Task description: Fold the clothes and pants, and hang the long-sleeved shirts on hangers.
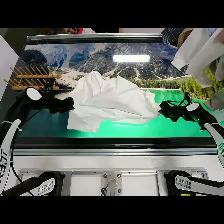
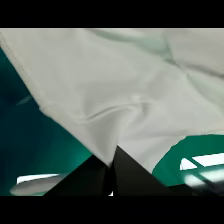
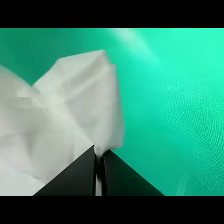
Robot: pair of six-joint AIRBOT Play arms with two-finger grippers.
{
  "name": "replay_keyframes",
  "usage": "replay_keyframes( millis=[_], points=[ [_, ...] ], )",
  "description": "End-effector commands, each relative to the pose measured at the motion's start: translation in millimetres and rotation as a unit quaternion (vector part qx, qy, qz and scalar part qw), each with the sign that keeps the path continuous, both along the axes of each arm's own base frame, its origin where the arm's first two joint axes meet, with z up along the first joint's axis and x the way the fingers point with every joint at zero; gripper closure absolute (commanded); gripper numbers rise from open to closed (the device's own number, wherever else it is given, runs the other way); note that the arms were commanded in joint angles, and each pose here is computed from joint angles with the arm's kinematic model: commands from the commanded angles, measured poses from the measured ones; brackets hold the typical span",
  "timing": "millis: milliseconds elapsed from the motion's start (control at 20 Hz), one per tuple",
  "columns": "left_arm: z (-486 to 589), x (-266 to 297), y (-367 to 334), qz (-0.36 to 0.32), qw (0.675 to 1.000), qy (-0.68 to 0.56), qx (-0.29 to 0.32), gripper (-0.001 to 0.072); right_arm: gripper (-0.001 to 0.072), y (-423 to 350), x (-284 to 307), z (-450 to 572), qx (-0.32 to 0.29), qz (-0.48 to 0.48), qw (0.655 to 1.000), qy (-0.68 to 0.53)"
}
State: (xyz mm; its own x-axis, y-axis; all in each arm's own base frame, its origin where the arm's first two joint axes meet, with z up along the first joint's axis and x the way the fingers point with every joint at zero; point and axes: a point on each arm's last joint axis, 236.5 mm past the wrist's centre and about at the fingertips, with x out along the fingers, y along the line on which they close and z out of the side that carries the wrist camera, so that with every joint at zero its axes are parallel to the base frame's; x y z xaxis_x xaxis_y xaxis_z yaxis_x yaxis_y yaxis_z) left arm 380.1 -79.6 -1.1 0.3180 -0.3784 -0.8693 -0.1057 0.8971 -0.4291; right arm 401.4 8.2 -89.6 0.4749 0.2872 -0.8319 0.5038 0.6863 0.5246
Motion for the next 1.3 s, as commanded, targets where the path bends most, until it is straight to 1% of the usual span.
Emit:
replay_keyframes(
  millis=[0, 50, 150, 250, 350, 450, 500, 600, 650, 750, 800, 900, 1050, 1150, 1250],
  points=[
    [106.8, 26.9, 18.6, 0.015, 0.991, -0.129, 0.007, 0.0699, 0.0702, -11.9, 14.2, 78.1, -0.055, 0.065, 0.994, -0.065],
    [160.8, 28.9, 22.8, 0.019, 0.981, -0.192, 0.012, 0.0699, 0.0702, -18.1, 19.6, 131.6, -0.081, 0.079, 0.988, -0.108],
    [278.9, 6.0, 24.2, 0.021, 0.945, -0.325, 0.023, 0.0699, 0.0702, -18.8, 15.8, 247.4, -0.13, 0.094, 0.964, -0.214],
    [383.6, -43.0, 14.9, 0.018, 0.891, -0.453, 0.028, 0.0699, 0.0703, -10.2, -13.3, 372.1, -0.174, 0.085, 0.919, -0.342],
    [459.8, -103.8, 4.5, 0.015, 0.832, -0.554, 0.023, 0.0699, 0.0702, 0.5, -59.6, 459.6, -0.199, 0.067, 0.876, -0.434],
    [511.9, -162.4, -1.6, 0.013, 0.779, -0.627, 0.015, 0.0699, 0.0703, 11.5, -106.5, 512.9, -0.207, 0.05, 0.843, -0.494],
    [529.2, -183.8, -1.8, 0.015, 0.758, -0.652, 0.014, 0.0699, 0.0703, 15.9, -124.5, 528.4, -0.207, 0.044, 0.832, -0.513],
    [552.8, -212.6, 0.9, 0.023, 0.726, -0.687, 0.015, 0.0699, 0.0703, 22.6, -151.0, 545.8, -0.201, 0.033, 0.818, -0.538],
    [557.8, -217.6, 5.5, 0.029, 0.719, -0.694, 0.026, 0.0699, 0.0703, 24.8, -158.6, 549.5, -0.193, 0.028, 0.817, -0.543],
    [557.3, -208.2, 17.9, 0.043, 0.721, -0.689, 0.06, 0.0699, 0.0703, 27.1, -162.4, 546.5, -0.184, 0.027, 0.823, -0.537],
    [551.0, -193.5, 24.0, 0.047, 0.732, -0.676, 0.076, 0.0699, 0.0703, 28.3, -158.9, 537.0, -0.181, 0.035, 0.833, -0.521],
    [521.8, -148.2, 26.6, 0.042, 0.771, -0.63, 0.086, 0.0699, 0.0703, 31.4, -144.3, 499.0, -0.155, 0.054, 0.876, -0.454],
    [433.9, -53.6, 27.8, 0.029, 0.849, -0.52, 0.087, 0.0699, 0.0703, 30.5, -108.6, 419.5, -0.127, 0.099, 0.934, -0.319],
    [357.0, 10.5, 30.4, 0.025, 0.895, -0.437, 0.086, 0.0699, 0.0703, 26.5, -76.8, 359.6, -0.121, 0.118, 0.957, -0.238],
    [282.2, 64.9, 31.3, 0.023, 0.926, -0.368, 0.084, 0.0699, 0.0702, 28.8, -41.0, 295.9, -0.131, 0.144, 0.967, -0.165]
  ],
)
